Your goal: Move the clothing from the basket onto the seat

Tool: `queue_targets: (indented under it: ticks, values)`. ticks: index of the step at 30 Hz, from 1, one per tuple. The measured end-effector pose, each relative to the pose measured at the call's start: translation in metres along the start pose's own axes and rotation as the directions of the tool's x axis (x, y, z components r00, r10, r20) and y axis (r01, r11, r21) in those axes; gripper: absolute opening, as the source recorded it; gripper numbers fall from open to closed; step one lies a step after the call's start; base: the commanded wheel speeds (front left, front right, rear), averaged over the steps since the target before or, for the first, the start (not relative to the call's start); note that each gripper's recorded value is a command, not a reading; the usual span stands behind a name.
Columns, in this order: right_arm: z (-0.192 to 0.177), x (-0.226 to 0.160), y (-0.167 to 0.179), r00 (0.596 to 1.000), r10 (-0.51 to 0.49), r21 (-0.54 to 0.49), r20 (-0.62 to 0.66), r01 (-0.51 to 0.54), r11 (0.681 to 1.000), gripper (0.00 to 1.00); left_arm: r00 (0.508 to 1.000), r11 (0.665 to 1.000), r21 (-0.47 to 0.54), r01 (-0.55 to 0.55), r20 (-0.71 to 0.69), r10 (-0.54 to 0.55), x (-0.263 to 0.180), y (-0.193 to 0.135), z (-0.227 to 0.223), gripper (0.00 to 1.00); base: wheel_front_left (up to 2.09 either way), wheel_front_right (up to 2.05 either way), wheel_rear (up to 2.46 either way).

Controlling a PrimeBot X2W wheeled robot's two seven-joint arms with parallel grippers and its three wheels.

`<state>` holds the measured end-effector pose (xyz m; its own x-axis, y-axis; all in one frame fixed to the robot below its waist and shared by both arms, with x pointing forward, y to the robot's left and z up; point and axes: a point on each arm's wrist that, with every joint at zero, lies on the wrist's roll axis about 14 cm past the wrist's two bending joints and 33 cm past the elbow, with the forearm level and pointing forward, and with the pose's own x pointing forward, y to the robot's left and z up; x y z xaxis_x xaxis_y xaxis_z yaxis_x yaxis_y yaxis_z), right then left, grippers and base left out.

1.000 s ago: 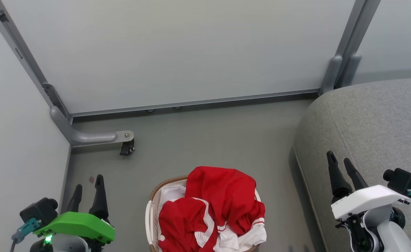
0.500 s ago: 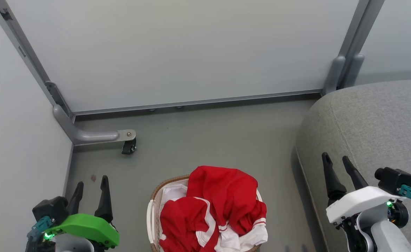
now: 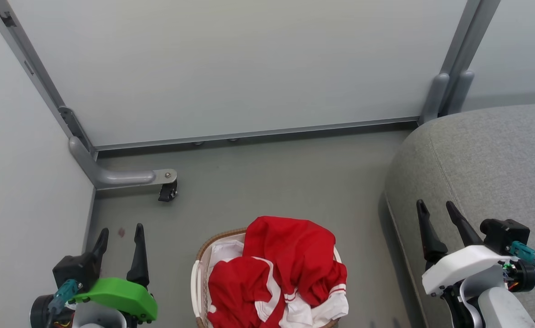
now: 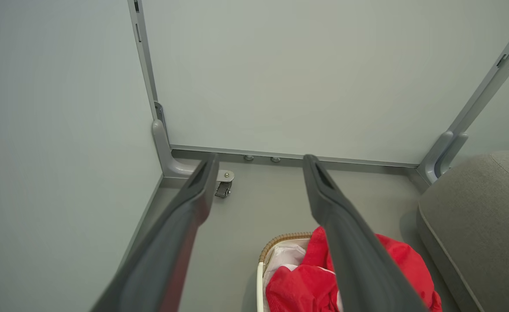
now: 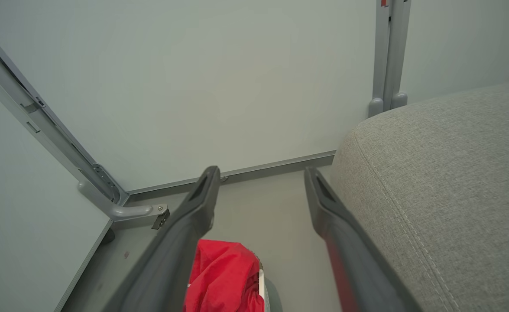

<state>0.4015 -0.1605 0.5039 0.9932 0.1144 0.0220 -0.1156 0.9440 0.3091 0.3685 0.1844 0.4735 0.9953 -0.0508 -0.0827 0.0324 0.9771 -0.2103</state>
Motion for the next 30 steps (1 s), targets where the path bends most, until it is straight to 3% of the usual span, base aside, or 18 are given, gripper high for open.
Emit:
queue_targets:
  ticks: [30]
  values:
    - [-0.006, -0.005, 0.012, 0.999, 0.047, -0.219, 0.007, -0.044, 0.975, 1.00, 1.000, 0.981, 0.193, 0.002, 0.001, -0.002, -0.012, -0.001, -0.014, 1.00, 0.00, 0.00, 0.00]
